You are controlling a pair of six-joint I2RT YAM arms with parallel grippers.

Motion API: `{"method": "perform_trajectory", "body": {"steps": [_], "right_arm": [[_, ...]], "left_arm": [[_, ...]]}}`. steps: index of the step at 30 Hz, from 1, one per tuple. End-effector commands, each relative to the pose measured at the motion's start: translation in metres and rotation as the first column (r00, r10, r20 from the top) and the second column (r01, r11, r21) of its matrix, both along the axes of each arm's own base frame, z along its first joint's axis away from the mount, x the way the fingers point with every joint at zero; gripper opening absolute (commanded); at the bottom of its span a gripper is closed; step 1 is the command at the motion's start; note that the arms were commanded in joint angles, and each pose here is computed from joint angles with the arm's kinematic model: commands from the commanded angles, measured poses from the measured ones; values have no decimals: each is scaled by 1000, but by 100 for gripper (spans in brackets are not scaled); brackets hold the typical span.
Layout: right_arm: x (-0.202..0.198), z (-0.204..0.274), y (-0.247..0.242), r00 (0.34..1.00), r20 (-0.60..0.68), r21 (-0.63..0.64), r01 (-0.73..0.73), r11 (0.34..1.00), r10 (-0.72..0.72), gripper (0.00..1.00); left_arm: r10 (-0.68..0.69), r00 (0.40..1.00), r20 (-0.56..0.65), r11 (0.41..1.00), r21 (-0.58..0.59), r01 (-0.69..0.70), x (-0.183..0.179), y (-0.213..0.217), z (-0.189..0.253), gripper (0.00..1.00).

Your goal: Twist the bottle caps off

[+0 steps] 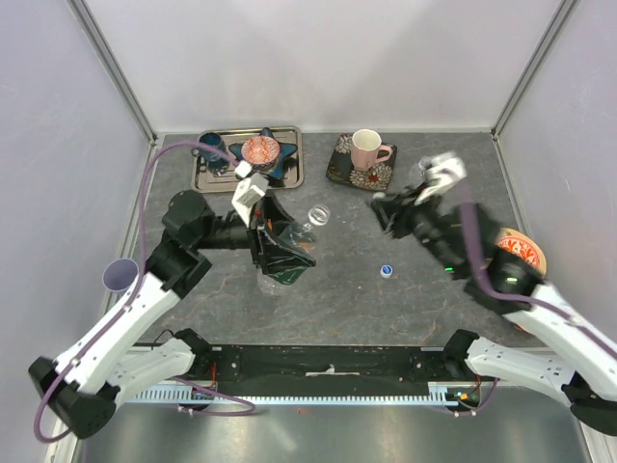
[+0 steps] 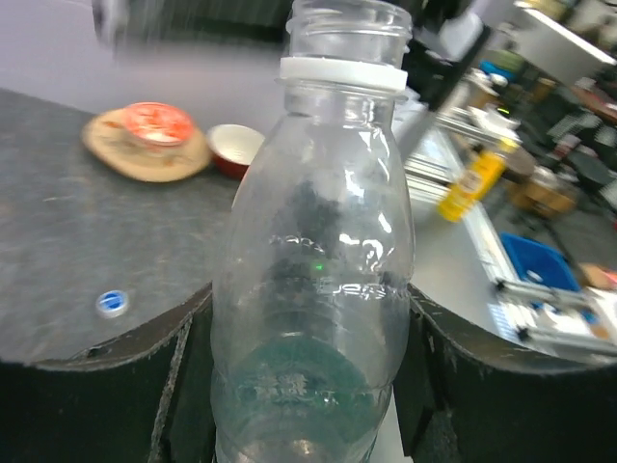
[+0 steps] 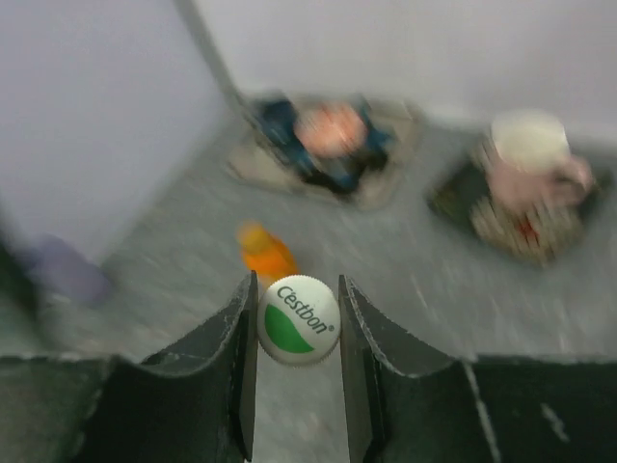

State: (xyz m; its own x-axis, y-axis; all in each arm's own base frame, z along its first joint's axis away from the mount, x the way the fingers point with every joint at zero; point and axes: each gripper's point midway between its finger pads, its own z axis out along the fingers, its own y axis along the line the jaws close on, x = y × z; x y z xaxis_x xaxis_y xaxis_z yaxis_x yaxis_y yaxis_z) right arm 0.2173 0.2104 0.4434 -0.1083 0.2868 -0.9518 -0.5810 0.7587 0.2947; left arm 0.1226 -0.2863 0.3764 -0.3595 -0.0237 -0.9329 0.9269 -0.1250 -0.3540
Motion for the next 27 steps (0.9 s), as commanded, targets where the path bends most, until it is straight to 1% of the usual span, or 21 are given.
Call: {"method": "perform_trajectory", "body": {"steps": [1, 2, 5, 7, 9, 10, 12, 16, 18, 25, 27], "right_arm": [[32, -183, -26, 896, -297, -311, 235, 921, -329, 0], [29, -201, -14, 893, -344, -305, 186, 934, -290, 0], [23, -259, 2, 853, -452, -325, 116, 939, -262, 0], [22, -291, 3, 819, -495, -369, 103, 924, -289, 0], [23, -306, 5, 809, -506, -387, 98, 917, -300, 0], [23, -320, 4, 796, -516, -415, 89, 905, -315, 0], [24, -331, 7, 789, -524, -429, 79, 900, -320, 0], [23, -366, 9, 753, -557, -489, 45, 871, -351, 0], [24, -373, 12, 749, -563, -484, 44, 874, -349, 0], [22, -409, 13, 705, -593, -551, -4, 835, -388, 0], [21, -416, 12, 695, -598, -565, -14, 825, -398, 5]], "left_arm": [[358, 928, 108, 932, 23, -362, 41, 21, -24, 50], [417, 900, 124, 908, -2, -420, 44, 29, -19, 50], [484, 866, 126, 874, -21, -485, 44, 42, -25, 50], [501, 857, 120, 864, -12, -503, 44, 45, -32, 51], [518, 847, 121, 854, -15, -520, 44, 49, -34, 51], [520, 846, 117, 852, -5, -523, 43, 50, -38, 51], [524, 844, 114, 850, -3, -527, 42, 52, -41, 51], [530, 842, 101, 846, 7, -533, 41, 53, -48, 51], [529, 843, 93, 846, 11, -533, 40, 54, -50, 51], [534, 841, 85, 843, 24, -537, 40, 55, -58, 51], [532, 843, 81, 844, 30, -536, 40, 54, -60, 51]]}}
